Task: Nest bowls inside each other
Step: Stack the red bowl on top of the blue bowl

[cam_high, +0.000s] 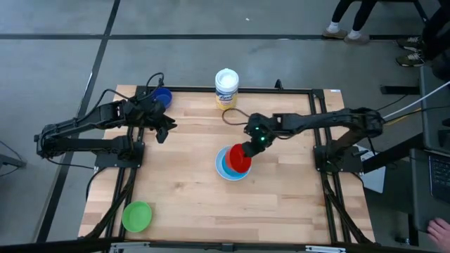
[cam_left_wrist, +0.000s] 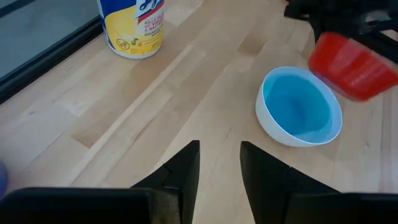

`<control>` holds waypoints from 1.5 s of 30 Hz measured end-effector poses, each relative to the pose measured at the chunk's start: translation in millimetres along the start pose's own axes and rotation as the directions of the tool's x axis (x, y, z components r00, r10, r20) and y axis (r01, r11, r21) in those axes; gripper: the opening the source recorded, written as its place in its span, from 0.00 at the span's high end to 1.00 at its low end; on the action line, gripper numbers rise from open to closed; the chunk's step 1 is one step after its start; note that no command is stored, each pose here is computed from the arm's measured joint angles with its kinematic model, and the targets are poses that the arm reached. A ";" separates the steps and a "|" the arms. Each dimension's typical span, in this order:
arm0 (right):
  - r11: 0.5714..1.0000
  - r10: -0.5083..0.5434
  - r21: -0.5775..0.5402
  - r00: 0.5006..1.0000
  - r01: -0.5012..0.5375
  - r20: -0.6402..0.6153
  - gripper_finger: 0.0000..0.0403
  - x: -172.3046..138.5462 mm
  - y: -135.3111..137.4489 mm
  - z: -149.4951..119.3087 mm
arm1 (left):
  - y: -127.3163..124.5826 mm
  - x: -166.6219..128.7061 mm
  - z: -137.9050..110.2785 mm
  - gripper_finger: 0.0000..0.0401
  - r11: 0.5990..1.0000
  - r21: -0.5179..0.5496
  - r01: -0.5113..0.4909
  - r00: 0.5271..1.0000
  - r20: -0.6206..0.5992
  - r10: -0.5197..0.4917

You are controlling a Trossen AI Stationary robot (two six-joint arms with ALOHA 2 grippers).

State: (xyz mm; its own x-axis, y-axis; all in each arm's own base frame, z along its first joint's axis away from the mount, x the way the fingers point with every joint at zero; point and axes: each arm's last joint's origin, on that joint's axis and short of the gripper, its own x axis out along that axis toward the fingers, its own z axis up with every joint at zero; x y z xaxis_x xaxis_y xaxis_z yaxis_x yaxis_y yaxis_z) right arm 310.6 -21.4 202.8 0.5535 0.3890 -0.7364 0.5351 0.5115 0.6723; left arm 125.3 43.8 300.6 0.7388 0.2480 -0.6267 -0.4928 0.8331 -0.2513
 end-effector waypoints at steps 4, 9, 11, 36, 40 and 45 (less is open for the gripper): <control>0.998 -0.050 -0.029 0.995 0.047 -0.087 1.00 14.9 1.8 7.4 | 0.2 0.0 0.1 0.72 1.000 0.000 -0.007 1.000 0.002 0.007; 0.992 -0.112 -0.076 0.984 0.102 -0.137 1.00 21.1 5.8 16.8 | 0.5 0.1 0.1 0.72 1.000 0.000 -0.016 1.000 0.005 0.016; 0.989 -0.134 -0.087 0.980 0.122 -0.145 1.00 20.8 5.9 20.0 | 0.5 0.1 0.1 0.72 1.000 0.000 -0.017 1.000 0.005 0.017; 0.978 -0.158 -0.155 0.983 0.142 -0.096 0.65 -0.4 18.8 42.7 | 0.5 0.1 0.2 0.72 1.000 0.019 -0.018 1.000 0.006 0.018; 0.979 -0.133 -0.165 0.989 0.121 -0.066 0.57 -8.6 26.4 50.6 | 0.5 0.1 0.2 0.72 1.000 0.019 -0.018 1.000 0.006 0.018; 0.981 -0.107 -0.168 0.993 0.096 -0.053 0.51 -14.5 32.1 55.7 | 0.5 0.0 0.2 0.72 1.000 0.019 -0.018 1.000 0.006 0.018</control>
State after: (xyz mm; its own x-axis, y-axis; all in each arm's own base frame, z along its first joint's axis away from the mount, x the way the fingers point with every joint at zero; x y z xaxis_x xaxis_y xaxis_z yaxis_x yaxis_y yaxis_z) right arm 355.3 -53.3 239.2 0.4586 0.3724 -0.8068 0.4709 0.6681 0.5761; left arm 125.1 44.3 300.6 0.7325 0.2658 -0.6267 -0.4974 0.8375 -0.2261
